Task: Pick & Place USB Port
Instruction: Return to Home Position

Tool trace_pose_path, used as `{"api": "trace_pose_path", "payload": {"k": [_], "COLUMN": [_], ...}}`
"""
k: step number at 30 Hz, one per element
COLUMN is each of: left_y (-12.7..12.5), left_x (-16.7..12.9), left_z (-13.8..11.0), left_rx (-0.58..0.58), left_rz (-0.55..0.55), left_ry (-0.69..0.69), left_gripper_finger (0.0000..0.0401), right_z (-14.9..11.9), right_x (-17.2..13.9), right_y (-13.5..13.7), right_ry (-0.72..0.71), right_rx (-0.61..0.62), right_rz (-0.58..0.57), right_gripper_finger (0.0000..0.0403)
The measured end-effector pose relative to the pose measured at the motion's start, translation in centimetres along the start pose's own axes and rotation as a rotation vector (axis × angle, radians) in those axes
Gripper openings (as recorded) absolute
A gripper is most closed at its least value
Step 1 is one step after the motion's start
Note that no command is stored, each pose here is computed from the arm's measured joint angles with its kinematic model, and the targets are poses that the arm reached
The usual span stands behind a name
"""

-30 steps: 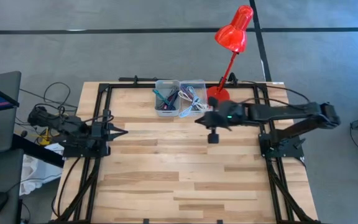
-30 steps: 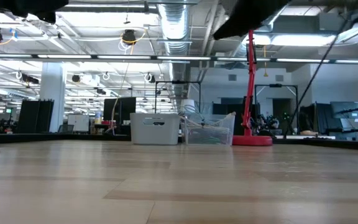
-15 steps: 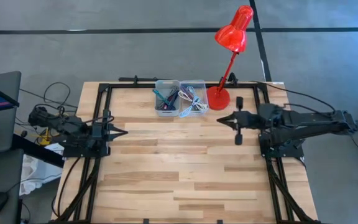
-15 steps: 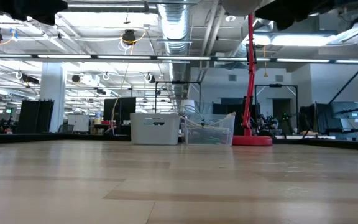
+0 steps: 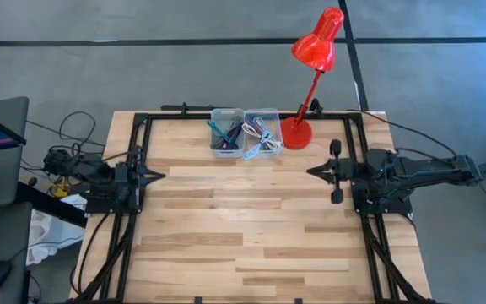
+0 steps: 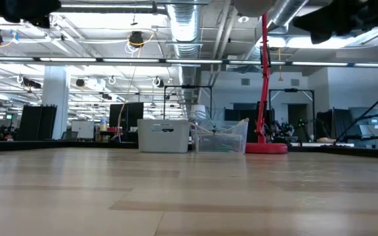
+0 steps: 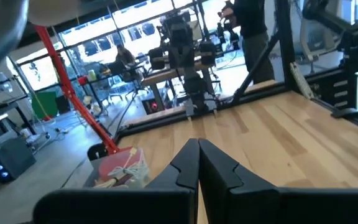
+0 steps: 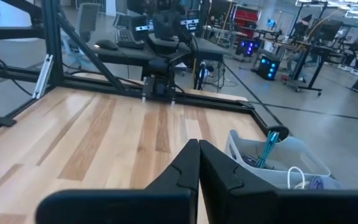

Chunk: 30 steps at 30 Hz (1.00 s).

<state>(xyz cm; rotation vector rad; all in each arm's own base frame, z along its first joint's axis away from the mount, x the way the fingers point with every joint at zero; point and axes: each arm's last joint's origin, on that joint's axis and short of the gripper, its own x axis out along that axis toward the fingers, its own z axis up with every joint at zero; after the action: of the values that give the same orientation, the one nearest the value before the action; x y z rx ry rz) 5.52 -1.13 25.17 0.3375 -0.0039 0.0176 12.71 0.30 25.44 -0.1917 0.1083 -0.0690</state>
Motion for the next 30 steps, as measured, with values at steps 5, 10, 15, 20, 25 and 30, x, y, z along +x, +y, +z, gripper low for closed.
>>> {"api": "trace_pose_path", "payload": {"k": [5, 10, 15, 20, 25, 30], "left_y": [-0.4, -0.5, -1.0, -1.9, -2.0, -2.6], "left_x": [0.3, 0.5, 1.1, 1.9, 2.0, 2.4], "left_z": [-0.5, -0.5, -1.1, -2.4, -2.5, -3.5], "left_rx": [-0.020, -0.087, -0.099, -0.037, -0.019, -0.061], "left_rz": [-0.028, -0.024, -0.012, -0.003, 0.004, -0.019], "left_ry": [0.017, -0.010, -0.050, -0.067, -0.084, -0.093], "left_gripper_finger": [0.0005, 0.0005, 0.0005, 0.0005, 0.0005, 0.0005], "right_z": [-1.1, -2.3, -3.4, -4.1, -4.5, -4.7], "right_x": [-0.7, -1.5, -2.1, -2.6, -3.1, -3.4], "right_y": [0.4, 0.8, 1.0, 0.9, 0.9, 0.8], "right_ry": [-0.033, -0.069, -0.099, -0.139, -0.172, -0.167], "right_rx": [0.017, 0.059, 0.063, 0.057, 0.063, 0.060], "right_rz": [0.023, 0.038, 0.023, -0.005, -0.010, -0.013], "right_gripper_finger": [0.0000, 0.0000, 0.0000, 0.0000, 0.0000, 0.0000]}}
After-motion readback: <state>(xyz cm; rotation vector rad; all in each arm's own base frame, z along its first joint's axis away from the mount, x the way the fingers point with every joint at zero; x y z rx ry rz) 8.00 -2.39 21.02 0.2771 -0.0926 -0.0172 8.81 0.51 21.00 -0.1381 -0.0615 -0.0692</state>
